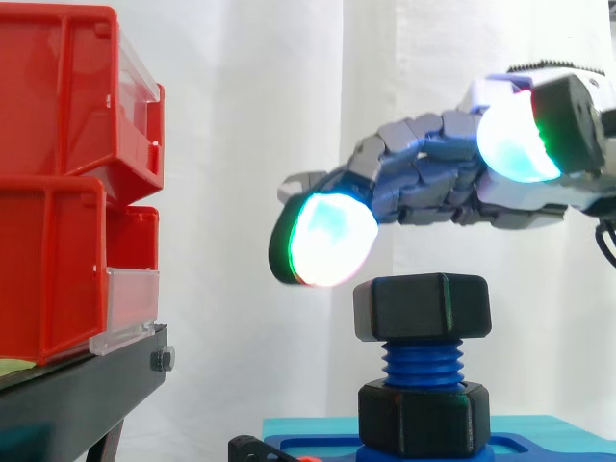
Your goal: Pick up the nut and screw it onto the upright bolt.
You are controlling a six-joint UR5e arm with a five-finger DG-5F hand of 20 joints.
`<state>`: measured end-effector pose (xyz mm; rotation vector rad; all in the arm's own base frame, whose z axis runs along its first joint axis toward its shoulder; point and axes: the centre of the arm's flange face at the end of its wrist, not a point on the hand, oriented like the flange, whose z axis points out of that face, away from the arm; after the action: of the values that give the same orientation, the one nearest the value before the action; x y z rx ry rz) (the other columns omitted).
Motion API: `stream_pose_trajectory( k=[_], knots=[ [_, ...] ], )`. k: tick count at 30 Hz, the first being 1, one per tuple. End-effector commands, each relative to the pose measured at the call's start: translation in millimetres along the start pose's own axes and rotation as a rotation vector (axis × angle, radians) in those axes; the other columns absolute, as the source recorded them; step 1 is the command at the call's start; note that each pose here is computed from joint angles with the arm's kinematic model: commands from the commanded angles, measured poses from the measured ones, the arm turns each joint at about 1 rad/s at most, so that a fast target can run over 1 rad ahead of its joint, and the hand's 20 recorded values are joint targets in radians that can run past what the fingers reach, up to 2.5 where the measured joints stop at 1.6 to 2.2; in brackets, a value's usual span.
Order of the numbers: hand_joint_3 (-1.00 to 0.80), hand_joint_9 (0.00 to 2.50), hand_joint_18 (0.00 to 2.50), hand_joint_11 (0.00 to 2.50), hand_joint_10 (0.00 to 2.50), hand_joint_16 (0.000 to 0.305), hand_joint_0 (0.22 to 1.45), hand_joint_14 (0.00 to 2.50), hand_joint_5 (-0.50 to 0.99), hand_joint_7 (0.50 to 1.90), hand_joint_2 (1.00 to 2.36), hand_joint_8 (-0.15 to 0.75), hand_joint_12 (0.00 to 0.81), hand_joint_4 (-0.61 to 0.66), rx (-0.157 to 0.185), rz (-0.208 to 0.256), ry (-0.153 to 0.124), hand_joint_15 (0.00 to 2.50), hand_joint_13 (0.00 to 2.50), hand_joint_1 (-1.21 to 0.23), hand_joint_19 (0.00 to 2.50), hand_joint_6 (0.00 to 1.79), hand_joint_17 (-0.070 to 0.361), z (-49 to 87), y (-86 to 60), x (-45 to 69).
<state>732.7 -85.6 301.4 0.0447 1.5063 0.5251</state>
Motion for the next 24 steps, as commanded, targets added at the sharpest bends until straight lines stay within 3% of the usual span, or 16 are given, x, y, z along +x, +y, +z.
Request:
stream_pose_trajectory(
  k=[1, 3, 14, 24],
  knots=[
    [-0.50, 0.17, 0.00, 0.00, 0.00, 0.041, 0.45, 0.00, -0.19, 0.63, 1.00, 0.183, 0.312, 0.08, -0.011, 0.000, -0.020, 0.00, 0.00, -0.19, 0.00, 0.50, 0.093, -0.8, 0.6, 10.2],
    [-0.50, 0.17, 0.00, 0.00, 0.00, 0.042, 0.45, 0.00, -0.19, 0.63, 1.00, 0.184, 0.312, 0.07, -0.019, 0.001, -0.040, 0.00, 0.00, -0.19, 0.00, 0.50, 0.094, 1.3, 0.9, 7.8],
    [-0.50, 0.24, 0.00, 0.00, 0.00, 0.038, 0.46, 0.00, -0.14, 0.74, 1.00, 0.208, 0.296, 0.15, -0.017, 0.007, -0.031, 0.00, 0.00, -0.20, 0.00, 0.50, 0.085, 0.9, 1.7, 9.2],
    [-0.50, 0.37, 0.00, 0.00, 0.00, 0.033, 0.48, 0.00, -0.10, 0.79, 1.00, 0.221, 0.276, 0.20, -0.001, 0.010, -0.019, 0.00, 0.10, -0.24, 0.00, 0.50, 0.074, -4.6, -7.3, 8.5]
  ],
)
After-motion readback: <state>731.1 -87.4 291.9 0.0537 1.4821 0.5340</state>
